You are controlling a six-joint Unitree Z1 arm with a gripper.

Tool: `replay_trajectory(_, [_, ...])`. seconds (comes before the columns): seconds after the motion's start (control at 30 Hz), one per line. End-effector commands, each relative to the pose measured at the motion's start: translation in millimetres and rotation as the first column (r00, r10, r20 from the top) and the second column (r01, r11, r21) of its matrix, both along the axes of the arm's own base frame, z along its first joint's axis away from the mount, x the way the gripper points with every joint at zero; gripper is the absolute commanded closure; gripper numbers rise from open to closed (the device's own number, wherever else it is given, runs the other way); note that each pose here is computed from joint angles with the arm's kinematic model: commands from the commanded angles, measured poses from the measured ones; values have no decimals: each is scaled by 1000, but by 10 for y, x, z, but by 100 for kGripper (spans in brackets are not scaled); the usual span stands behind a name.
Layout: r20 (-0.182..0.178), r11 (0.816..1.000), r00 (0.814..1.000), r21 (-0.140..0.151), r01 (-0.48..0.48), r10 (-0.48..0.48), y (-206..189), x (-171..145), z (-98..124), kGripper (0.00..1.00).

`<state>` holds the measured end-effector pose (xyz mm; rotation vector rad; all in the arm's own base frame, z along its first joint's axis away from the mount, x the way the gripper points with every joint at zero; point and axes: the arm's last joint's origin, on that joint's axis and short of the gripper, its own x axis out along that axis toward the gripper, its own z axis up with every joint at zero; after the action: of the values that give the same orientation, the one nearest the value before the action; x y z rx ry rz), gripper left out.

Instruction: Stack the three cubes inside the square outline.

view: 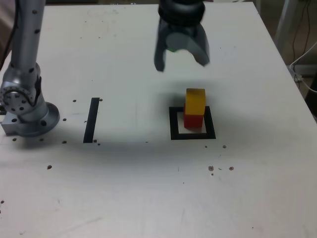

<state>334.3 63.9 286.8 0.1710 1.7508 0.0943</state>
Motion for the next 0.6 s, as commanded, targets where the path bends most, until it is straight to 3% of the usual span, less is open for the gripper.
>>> replay_trajectory(0.0, [-11,1000,1000,0,-20,20,153,-67,3,0])
replay_trajectory(0.1, [-21,998,997,-6,-70,70,430,-137,-35,0])
replay_trajectory(0.23, [0,986,986,-11,-167,167,811,-186,-55,1])
replay_trajectory(0.4, [38,963,963,-17,-267,268,1202,-180,-67,1])
replay_trajectory(0.57, [39,936,936,-40,-348,350,1563,-128,-191,0])
